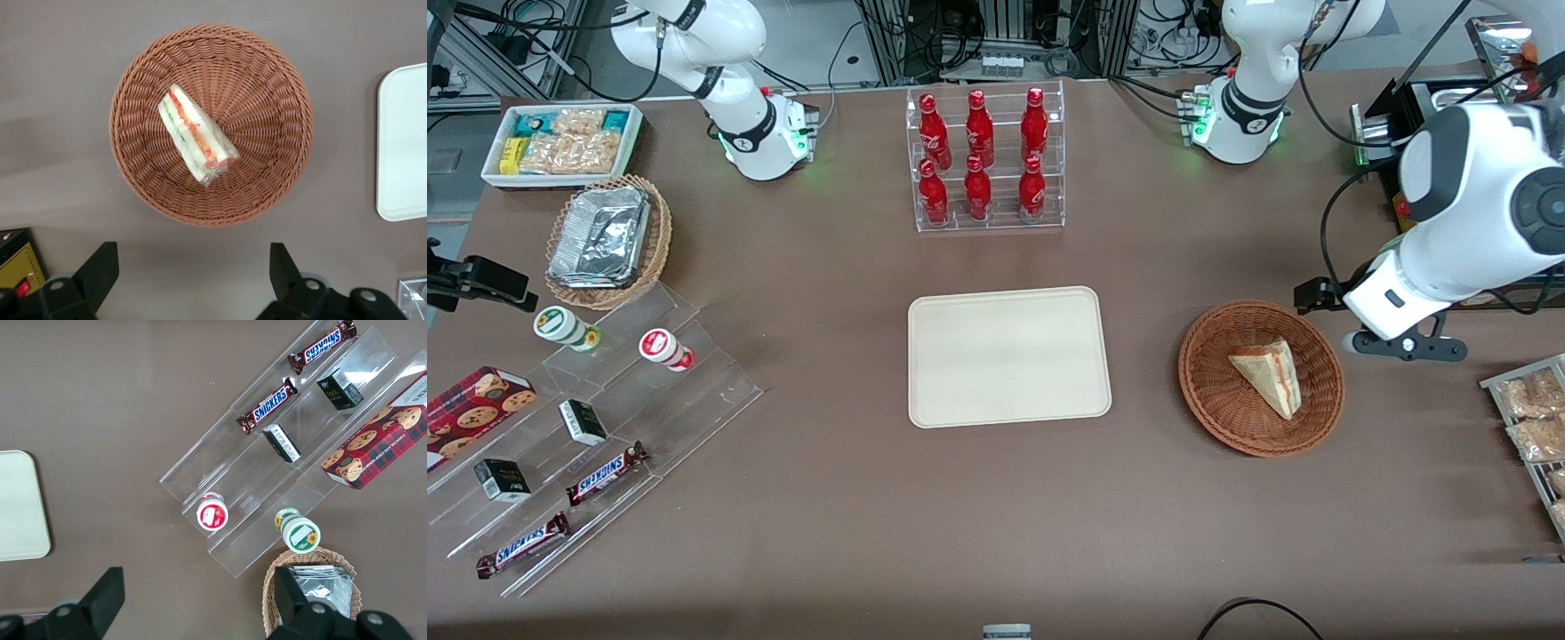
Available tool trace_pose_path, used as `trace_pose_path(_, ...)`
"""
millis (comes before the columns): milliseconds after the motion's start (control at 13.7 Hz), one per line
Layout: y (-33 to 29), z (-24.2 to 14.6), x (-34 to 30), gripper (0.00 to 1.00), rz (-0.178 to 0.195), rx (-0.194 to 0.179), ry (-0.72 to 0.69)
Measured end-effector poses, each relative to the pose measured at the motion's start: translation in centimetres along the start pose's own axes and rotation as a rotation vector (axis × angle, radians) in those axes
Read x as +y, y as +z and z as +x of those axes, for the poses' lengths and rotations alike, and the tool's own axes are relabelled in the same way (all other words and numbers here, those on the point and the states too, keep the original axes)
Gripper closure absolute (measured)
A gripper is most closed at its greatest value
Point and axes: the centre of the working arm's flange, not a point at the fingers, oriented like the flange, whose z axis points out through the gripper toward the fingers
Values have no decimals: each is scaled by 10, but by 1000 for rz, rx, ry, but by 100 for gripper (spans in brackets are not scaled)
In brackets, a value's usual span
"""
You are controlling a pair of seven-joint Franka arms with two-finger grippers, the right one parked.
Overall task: Place sandwich from basket to tray
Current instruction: 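Move the left gripper over the wicker basket above the wrapped sandwich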
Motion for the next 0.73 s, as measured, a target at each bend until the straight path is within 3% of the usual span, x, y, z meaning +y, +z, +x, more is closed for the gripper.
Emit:
trace_pose_path(366,39,0,1,0,-3,31,-183)
trace_pose_path(732,64,3,2,0,-9,26,-486)
